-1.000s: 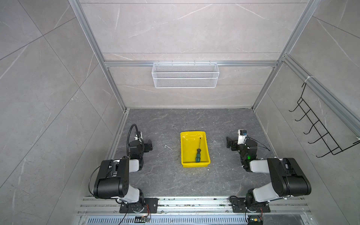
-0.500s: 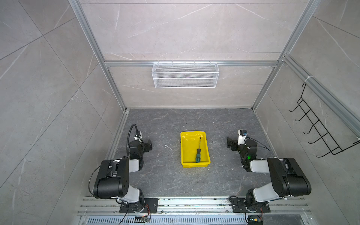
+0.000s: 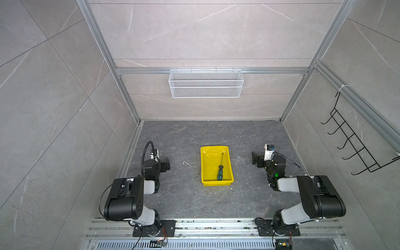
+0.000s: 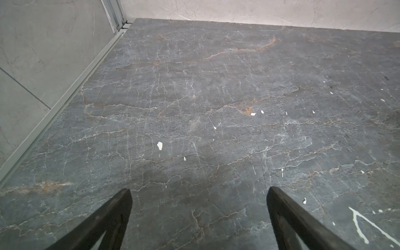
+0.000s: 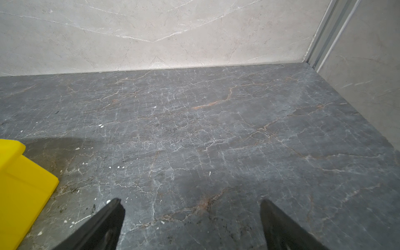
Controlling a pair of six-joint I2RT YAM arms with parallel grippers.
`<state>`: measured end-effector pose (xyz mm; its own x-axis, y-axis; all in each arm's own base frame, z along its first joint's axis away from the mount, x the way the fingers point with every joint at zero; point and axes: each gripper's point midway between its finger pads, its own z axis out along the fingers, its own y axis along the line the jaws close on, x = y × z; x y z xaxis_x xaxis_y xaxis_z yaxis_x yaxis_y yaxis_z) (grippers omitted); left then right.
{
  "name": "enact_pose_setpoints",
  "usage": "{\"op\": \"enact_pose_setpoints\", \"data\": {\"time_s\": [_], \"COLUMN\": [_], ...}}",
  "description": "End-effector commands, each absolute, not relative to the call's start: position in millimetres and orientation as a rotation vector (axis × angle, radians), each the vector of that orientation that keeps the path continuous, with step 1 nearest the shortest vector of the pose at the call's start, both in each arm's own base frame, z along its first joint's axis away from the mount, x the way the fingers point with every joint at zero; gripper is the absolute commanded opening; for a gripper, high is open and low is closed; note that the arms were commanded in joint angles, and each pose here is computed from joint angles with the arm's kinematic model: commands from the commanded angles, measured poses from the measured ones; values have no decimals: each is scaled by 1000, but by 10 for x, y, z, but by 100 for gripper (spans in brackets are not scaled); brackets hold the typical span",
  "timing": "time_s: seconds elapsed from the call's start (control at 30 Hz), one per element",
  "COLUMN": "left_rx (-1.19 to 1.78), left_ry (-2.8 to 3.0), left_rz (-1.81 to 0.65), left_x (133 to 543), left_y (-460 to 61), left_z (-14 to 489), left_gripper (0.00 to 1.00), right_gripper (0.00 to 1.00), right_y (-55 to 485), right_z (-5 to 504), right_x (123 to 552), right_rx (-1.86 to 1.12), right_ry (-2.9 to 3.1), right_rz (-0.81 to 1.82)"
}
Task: Put the screwdriver in the bin
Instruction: Reset both arms
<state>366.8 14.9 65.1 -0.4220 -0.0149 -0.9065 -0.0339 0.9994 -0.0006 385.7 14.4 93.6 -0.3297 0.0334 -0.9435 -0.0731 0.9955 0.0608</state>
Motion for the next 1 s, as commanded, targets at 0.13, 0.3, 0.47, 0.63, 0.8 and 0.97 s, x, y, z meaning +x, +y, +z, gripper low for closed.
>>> {"op": "enact_pose_setpoints", "data": {"time_s": [0.13, 0.3, 0.47, 0.63, 0.8, 0.97], "left_rx": [-54, -59, -59, -59, -60, -60], "left_ry": [1967, 1964, 1964, 1964, 1965, 1963], "left_rz": [44, 48, 50, 51, 50, 54], "left_x": [3858, 3855, 3851, 3851, 3850, 3848], "left_y": [194, 209, 209, 212, 213, 216], "left_z": [860, 861, 859, 858, 857, 860], "left_gripper": [100, 100, 100, 100, 100, 100], "right_gripper": [100, 100, 100, 100, 100, 100], "right_y": [153, 154, 152, 153, 165, 176], "right_z": [957, 955, 954, 955, 955, 958], "right_x": [3888, 3888, 3886, 3888, 3888, 3879], "right_rx": [-33, -34, -32, -33, -41, -43], "right_ry": [1903, 1904, 1904, 1904, 1904, 1900], "right_rz": [99, 99, 99, 99, 93, 82]}}
